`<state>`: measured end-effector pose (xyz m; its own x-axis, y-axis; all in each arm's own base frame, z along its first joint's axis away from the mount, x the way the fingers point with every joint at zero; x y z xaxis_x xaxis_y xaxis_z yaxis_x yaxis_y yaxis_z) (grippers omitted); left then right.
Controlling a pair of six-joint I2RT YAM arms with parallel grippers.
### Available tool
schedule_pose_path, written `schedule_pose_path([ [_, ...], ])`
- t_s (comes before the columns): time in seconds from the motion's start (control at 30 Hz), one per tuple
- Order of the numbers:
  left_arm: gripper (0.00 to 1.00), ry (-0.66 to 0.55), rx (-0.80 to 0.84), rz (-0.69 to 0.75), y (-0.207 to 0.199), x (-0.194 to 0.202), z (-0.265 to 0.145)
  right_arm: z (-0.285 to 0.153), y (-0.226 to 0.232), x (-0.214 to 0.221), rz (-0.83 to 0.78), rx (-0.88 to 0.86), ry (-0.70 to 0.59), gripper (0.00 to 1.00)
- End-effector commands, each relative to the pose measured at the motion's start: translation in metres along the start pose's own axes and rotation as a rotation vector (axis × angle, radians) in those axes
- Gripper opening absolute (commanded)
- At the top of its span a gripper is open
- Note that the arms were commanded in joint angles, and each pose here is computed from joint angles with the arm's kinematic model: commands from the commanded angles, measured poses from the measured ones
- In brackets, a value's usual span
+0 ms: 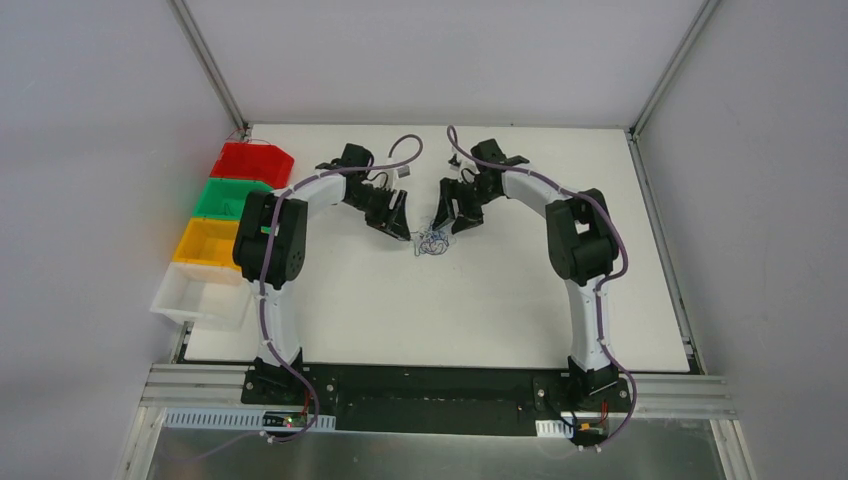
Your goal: Untangle the cables
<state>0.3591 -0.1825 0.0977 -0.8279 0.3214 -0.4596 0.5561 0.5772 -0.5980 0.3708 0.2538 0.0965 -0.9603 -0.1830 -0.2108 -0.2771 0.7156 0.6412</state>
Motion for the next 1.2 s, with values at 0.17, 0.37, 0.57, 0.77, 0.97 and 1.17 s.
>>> schedule_pose_path([
  [0.17, 0.17, -0.007, 0.024, 0.144, -0.006, -0.005, 0.015, 0.011, 0.000, -0.009, -0.032, 0.070, -0.040, 0.64],
  [0.37, 0.00, -0.083, -0.011, 0.161, -0.040, 0.006, -0.037, -0.005, -0.017, -0.010, -0.093, 0.256, -0.094, 0.30],
  [0.57, 0.00, -0.224, -0.125, 0.094, -0.050, 0.015, -0.122, -0.030, -0.044, -0.005, -0.110, 0.408, -0.097, 0.00],
  [0.77, 0.00, -0.399, -0.367, 0.047, -0.048, 0.004, -0.222, -0.064, -0.073, 0.012, -0.084, 0.501, -0.060, 0.00],
  [0.97, 0.00, -0.523, -0.488, 0.025, -0.056, 0.001, -0.295, -0.097, -0.094, 0.033, -0.027, 0.541, -0.041, 0.00],
  [1.17, 0.00, -0.583, -0.305, 0.062, -0.094, -0.017, -0.303, -0.114, -0.050, 0.044, -0.056, 0.205, 0.003, 0.33],
])
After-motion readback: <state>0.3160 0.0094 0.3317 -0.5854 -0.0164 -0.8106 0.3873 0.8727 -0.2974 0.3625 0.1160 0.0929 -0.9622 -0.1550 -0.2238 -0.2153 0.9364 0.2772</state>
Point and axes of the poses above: each gripper's point midway between its finger pads, its own z axis out along the fingers, its own y axis along the line the jaws close on, x = y × z, the point moved 6 cm from there along -z, back along the fingers, and after that the axes turned 2 degrees about z, right-handed, at the moved point
